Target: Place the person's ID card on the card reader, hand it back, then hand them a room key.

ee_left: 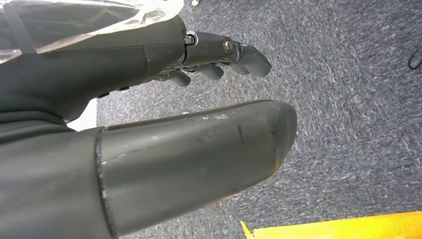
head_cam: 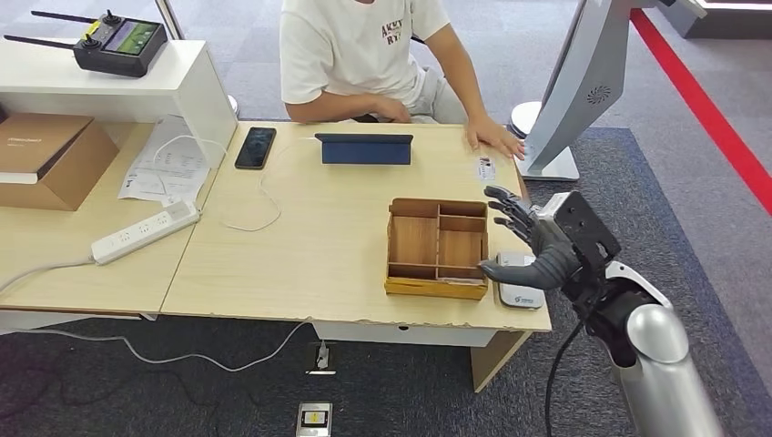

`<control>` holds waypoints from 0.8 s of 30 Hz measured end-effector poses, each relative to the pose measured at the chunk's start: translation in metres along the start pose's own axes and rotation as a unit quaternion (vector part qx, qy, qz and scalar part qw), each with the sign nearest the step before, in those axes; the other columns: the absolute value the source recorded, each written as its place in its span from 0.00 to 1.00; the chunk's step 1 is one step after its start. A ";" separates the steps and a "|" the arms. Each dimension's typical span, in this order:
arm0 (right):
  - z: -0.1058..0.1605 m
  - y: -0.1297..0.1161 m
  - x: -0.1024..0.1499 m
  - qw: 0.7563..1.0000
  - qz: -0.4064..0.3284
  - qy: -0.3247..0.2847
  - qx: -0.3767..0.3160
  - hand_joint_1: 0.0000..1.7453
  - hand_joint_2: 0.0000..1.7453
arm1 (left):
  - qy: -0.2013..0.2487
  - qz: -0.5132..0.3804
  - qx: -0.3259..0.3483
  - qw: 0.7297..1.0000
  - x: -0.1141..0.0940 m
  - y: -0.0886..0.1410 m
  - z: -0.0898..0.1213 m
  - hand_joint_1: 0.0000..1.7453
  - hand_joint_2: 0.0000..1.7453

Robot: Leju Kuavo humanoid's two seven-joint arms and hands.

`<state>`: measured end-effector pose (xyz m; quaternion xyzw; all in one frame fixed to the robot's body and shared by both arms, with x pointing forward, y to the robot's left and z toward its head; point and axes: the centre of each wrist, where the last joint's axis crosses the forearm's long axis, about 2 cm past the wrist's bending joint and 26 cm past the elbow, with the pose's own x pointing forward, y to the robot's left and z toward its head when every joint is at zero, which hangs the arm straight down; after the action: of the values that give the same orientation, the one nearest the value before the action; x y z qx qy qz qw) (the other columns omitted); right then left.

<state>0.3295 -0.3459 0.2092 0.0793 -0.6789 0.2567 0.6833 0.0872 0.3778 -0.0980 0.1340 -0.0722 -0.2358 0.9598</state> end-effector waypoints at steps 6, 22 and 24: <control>0.005 0.008 -0.002 0.994 0.101 0.037 -0.019 0.00 1.00 | 0.006 0.001 0.001 1.000 0.000 0.001 0.000 0.00 0.00; 0.005 0.042 -0.038 0.894 0.419 0.080 -0.134 0.00 1.00 | 0.008 -0.005 0.007 1.000 0.003 -0.001 0.000 0.00 0.00; 0.004 0.044 -0.043 0.895 0.418 0.087 -0.128 0.00 1.00 | 0.008 -0.004 0.007 1.000 0.003 -0.001 0.000 0.00 0.00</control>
<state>0.3079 -0.3205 0.1572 -0.3222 -0.6146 0.4352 0.5735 0.0895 0.3755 -0.0979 0.1434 -0.0655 -0.2377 0.9585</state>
